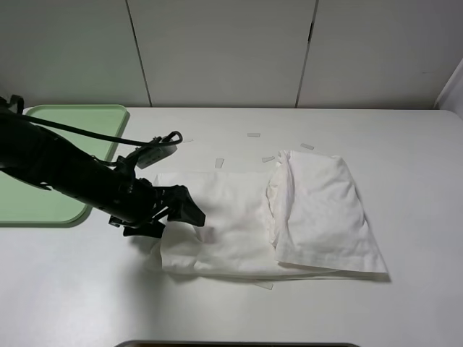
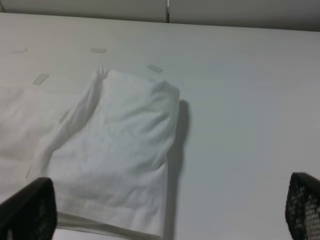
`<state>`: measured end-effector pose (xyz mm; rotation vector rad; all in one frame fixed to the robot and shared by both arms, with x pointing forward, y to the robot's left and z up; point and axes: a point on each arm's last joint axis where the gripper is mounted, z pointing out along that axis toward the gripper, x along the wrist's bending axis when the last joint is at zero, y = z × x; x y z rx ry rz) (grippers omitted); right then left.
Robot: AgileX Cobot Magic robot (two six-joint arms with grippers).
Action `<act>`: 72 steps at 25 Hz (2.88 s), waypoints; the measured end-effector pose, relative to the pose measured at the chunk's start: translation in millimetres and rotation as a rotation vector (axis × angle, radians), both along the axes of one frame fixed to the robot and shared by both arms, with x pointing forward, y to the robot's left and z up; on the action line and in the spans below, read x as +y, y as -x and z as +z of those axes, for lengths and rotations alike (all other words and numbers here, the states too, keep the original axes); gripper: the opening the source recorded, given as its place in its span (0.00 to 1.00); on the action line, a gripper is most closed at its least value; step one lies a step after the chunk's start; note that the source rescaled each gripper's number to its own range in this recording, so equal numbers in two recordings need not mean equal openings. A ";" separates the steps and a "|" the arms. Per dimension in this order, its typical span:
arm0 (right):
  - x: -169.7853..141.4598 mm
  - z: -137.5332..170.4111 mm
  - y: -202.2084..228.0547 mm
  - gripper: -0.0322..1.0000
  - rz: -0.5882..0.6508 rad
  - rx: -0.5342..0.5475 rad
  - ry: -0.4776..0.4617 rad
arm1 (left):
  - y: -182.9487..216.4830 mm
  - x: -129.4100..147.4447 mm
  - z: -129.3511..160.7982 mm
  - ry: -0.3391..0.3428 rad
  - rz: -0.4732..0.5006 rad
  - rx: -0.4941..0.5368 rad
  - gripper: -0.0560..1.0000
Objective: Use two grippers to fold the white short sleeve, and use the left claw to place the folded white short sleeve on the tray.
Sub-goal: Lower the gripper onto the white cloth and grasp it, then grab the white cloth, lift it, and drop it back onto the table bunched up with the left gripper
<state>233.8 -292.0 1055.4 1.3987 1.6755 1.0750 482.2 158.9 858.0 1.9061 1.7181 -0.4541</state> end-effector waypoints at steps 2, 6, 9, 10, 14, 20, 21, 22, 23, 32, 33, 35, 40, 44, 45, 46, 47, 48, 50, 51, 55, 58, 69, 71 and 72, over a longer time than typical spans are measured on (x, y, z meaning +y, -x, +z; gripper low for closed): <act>0.0 0.0 0.0 1.00 0.000 0.000 0.000 | -0.3 -1.6 -1.3 0.005 -0.004 0.006 0.86; 0.0 0.0 0.0 1.00 0.000 0.000 0.000 | -2.0 -4.1 -3.9 -0.002 -0.009 0.006 0.69; 0.0 0.0 0.0 1.00 0.000 0.000 0.000 | -1.8 -2.0 -9.4 -0.031 -0.012 0.010 0.37; 0.0 0.0 0.0 1.00 0.000 0.000 0.000 | -1.4 -1.9 -10.4 -0.034 -0.017 0.012 0.26; 0.0 0.0 0.0 1.00 0.000 0.000 0.000 | 0.1 4.8 -5.9 -0.024 -0.032 0.050 0.06; 0.0 0.0 0.0 1.00 0.000 0.000 0.000 | -3.2 47.8 34.9 -0.170 -0.021 0.017 0.06; 0.0 0.0 0.0 1.00 0.000 0.000 0.000 | -3.5 55.5 43.6 -0.207 -0.018 0.014 0.06; 0.0 0.0 0.0 1.00 0.000 0.000 0.000 | -3.5 55.5 43.6 -0.207 -0.018 0.014 0.06; 0.0 0.0 0.0 1.00 0.000 0.000 0.000 | -3.9 73.6 61.9 -0.294 -0.004 0.021 0.06; 0.0 0.0 0.0 1.00 0.000 0.000 0.000 | 6.2 109.9 112.8 -0.556 0.007 -0.018 0.05; 0.0 0.0 0.0 1.00 0.000 0.000 0.000 | 5.9 108.7 112.9 -0.549 0.013 -0.020 0.05; 0.0 0.0 0.0 1.00 0.000 0.000 0.000 | 5.8 107.1 113.0 -0.544 0.013 -0.023 0.05; 0.0 0.0 0.0 1.00 0.000 0.000 0.000 | 6.4 62.6 115.3 -0.454 -0.135 -0.163 0.05; 0.0 0.0 0.0 1.00 0.000 0.000 0.000 | 13.4 28.8 117.7 -0.383 -0.250 -0.253 0.05; 0.0 0.0 0.0 1.00 0.000 0.000 0.000 | 16.3 21.6 118.0 -0.373 -0.283 -0.267 0.05; 0.0 0.0 0.0 1.00 0.000 0.000 0.000 | 20.5 13.4 118.2 -0.364 -0.322 -0.279 0.05; 0.0 0.0 0.0 1.00 0.000 0.000 0.000 | 20.5 13.4 118.2 -0.364 -0.322 -0.279 0.05; 0.0 0.0 0.0 1.00 0.000 0.000 0.000 | 22.5 9.5 118.3 -0.360 -0.341 -0.286 0.05; 0.0 0.0 0.0 1.00 0.000 0.000 0.000 | 26.6 2.4 118.3 -0.356 -0.380 -0.299 0.05; 0.0 0.0 0.0 1.00 0.000 0.000 0.000 | 29.3 -2.1 118.4 -0.353 -0.402 -0.306 0.05; 0.0 0.0 0.0 1.00 0.000 0.000 0.000 | 40.5 -22.2 119.4 -0.332 -0.481 -0.355 0.05; 0.0 0.0 0.0 1.00 0.000 0.000 0.000 | 43.5 -32.5 121.0 -0.315 -0.495 -0.409 0.05; 0.0 0.0 0.0 1.00 0.000 0.000 0.000 | 35.2 -75.6 76.5 -0.286 -0.455 -0.483 0.05; 0.0 0.0 0.0 1.00 0.000 0.000 0.000 | 34.7 -84.9 69.5 -0.283 -0.451 -0.532 0.05; 0.0 0.0 0.0 1.00 0.000 0.000 0.000 | 34.7 -84.9 69.5 -0.283 -0.451 -0.532 0.05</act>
